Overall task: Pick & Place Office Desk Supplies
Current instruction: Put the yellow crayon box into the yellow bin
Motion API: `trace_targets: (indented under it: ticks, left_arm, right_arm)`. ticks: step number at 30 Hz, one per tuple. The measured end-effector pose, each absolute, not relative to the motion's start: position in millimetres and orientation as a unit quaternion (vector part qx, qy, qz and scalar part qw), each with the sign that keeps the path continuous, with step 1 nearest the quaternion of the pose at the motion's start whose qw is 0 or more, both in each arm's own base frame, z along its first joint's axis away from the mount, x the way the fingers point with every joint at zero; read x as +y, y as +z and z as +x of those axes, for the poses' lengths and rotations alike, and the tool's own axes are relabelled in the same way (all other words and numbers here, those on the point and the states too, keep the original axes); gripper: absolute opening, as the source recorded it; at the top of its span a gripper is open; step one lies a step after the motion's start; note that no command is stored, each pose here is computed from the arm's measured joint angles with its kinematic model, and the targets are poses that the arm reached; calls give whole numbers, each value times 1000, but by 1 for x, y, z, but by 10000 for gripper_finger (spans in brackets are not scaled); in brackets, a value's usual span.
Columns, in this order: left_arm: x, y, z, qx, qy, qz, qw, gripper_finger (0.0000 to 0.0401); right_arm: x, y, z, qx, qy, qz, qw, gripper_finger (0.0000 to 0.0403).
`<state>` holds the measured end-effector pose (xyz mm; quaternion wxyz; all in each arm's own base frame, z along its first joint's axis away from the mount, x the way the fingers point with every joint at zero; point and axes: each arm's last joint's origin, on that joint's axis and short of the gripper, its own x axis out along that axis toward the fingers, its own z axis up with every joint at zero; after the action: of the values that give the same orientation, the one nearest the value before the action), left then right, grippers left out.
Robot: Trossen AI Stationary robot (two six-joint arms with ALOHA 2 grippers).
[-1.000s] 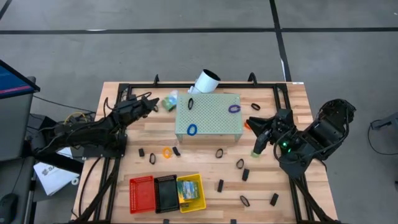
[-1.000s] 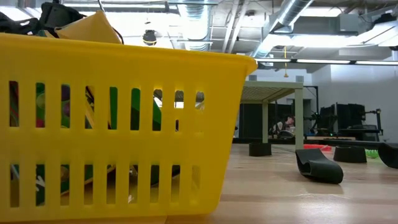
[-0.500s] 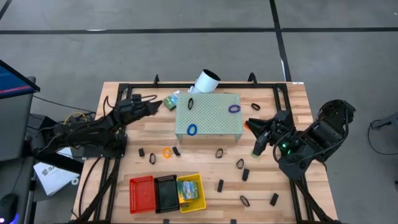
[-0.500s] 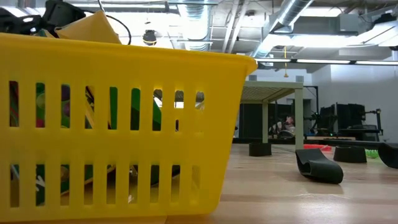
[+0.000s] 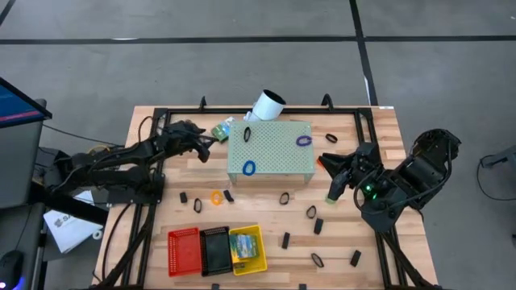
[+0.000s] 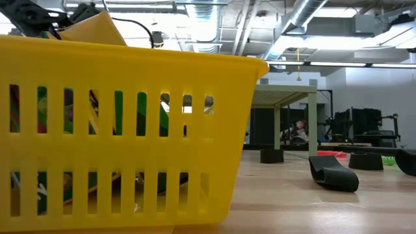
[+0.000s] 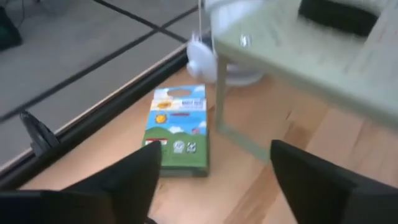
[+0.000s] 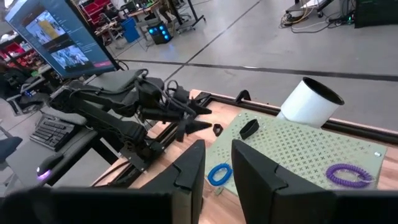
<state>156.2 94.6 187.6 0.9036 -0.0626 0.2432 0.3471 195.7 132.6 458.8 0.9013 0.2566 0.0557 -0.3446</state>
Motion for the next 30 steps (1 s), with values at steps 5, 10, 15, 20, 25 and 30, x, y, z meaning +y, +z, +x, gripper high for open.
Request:
trace_targets:
  ticks: [5, 10, 15, 20, 25, 30]
  left_arm:
    - [103, 171, 166, 282, 355, -43, 890, 358]
    - [127, 166, 169, 321, 395, -93, 855, 396]
    - [156, 185, 181, 361, 414, -122, 826, 397]
    - [178, 191, 198, 429, 361, -181, 808, 399]
    - [189, 199, 215, 485, 324, -161, 796, 396]
    - [190, 225, 222, 439, 344, -131, 820, 372]
  right_arm:
    - [132, 459, 196, 51, -346, 269, 897, 77]
    - [133, 459, 196, 47, -346, 283, 894, 77]
    - [133, 459, 196, 45, -345, 289, 892, 77]
    - [133, 459, 196, 44, -345, 289, 892, 77]
    - [133, 459, 196, 43, -346, 294, 890, 77]
    - [133, 459, 196, 40, -346, 300, 888, 77]
